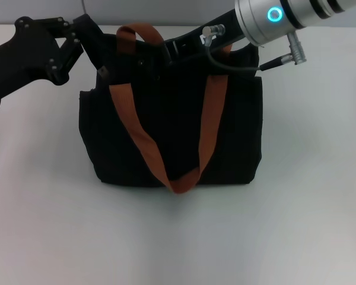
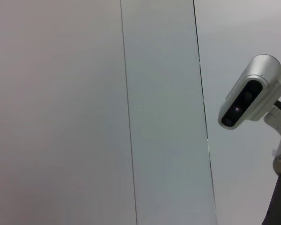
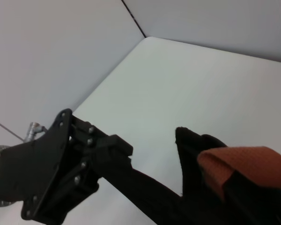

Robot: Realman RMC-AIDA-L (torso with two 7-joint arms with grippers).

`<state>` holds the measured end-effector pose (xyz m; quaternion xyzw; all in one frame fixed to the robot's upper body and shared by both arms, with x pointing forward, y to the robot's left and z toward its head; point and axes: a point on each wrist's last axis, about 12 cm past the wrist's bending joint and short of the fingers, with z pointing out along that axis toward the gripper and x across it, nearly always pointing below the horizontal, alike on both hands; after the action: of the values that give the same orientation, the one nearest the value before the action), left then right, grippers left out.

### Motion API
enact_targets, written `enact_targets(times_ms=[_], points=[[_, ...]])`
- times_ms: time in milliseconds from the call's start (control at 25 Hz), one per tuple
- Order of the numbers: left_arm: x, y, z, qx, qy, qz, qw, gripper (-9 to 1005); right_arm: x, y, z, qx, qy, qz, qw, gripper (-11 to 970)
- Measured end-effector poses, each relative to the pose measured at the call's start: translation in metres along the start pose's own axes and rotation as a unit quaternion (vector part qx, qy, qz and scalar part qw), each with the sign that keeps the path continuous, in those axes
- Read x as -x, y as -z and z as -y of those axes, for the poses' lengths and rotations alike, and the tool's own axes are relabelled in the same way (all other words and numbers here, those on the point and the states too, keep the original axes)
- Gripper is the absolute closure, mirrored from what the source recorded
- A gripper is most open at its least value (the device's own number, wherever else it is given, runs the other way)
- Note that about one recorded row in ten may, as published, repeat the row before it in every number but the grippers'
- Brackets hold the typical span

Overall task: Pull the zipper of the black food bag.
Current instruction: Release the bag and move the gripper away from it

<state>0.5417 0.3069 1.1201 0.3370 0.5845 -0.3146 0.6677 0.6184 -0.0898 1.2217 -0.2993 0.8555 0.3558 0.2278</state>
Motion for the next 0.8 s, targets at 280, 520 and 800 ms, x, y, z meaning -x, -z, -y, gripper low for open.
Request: enact_targets(times_ms=[280,520,800], points=[[0.000,0.001,-0.001,0.003,0.000,0.000,1.000,974,-0.001,0.009,-0.001,-0.024,-0.002,-0.004,1.000,958],[0.000,0.001,-0.001,0.004,-0.001,0.000,1.000,973,-0.006,0.020,0.002,-0.051,-0.009,-0.007,0.999,958],[0.001,0.003,-0.002,0.009,-0.001,0.002,1.000,973,-0.017,0.040,0.009,-0.090,-0.020,-0.004,0.996,958]])
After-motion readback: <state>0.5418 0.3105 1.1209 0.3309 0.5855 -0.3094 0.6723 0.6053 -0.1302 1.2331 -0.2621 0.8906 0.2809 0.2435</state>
